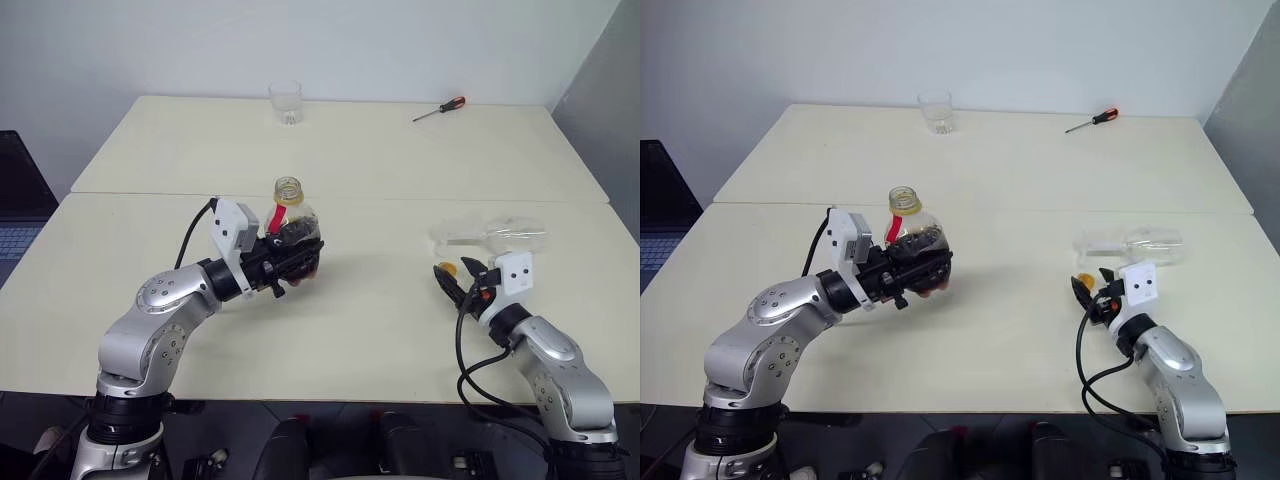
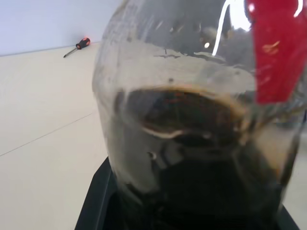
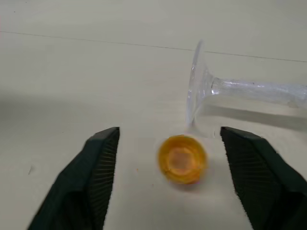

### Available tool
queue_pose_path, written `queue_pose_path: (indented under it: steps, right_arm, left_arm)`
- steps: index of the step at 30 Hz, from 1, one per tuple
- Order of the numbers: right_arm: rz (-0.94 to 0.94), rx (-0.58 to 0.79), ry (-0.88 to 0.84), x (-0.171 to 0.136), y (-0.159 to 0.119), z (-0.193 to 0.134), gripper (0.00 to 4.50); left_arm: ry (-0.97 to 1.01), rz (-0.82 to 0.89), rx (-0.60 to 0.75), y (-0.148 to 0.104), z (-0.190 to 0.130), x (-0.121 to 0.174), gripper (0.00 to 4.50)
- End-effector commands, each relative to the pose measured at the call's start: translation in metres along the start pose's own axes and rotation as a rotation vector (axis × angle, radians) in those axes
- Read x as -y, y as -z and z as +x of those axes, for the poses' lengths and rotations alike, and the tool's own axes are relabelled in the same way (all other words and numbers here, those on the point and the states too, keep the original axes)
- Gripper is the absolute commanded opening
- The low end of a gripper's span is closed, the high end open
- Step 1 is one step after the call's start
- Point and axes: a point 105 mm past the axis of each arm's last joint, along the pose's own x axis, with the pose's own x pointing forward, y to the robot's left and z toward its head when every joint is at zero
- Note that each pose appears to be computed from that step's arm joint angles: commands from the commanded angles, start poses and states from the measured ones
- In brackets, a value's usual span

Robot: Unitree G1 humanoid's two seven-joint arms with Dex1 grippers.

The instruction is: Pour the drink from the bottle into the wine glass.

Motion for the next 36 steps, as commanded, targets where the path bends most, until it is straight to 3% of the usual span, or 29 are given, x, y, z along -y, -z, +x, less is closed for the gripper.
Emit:
queue_pose_path:
  steps: [1,6,11,21,28,36]
  right_arm:
    - [-0.017,0.050,0.001,0.002,-0.018,-0.002,4.48]
    - [-0.050,0.097,-0.110,-0.015,-0.042,-0.007,4.48]
    - [-0.064,0.177,-0.314,-0.052,-0.076,-0.009,4.48]
    - [-0.125,0.226,-0.737,-0.127,-0.118,0.003,4.48]
    - [-0.158,0.191,-0.717,-0.135,-0.105,0.034,4.48]
    - [-0.183,0.198,-0.677,-0.140,-0.104,0.046,4.48]
  left_arm:
    - [0.014,0.051,0.047,-0.017,-0.001,0.002,1.65]
    - [-0.034,0.047,0.042,-0.015,-0.007,-0.006,1.65]
    - [-0.192,0.039,0.040,-0.010,-0.020,-0.035,1.65]
    - [-0.651,0.108,0.033,0.000,-0.061,-0.123,1.65]
    - [-0.843,0.167,0.058,-0.003,-0.087,-0.168,1.65]
    - [-0.936,0.192,0.079,-0.007,-0.106,-0.199,1.65]
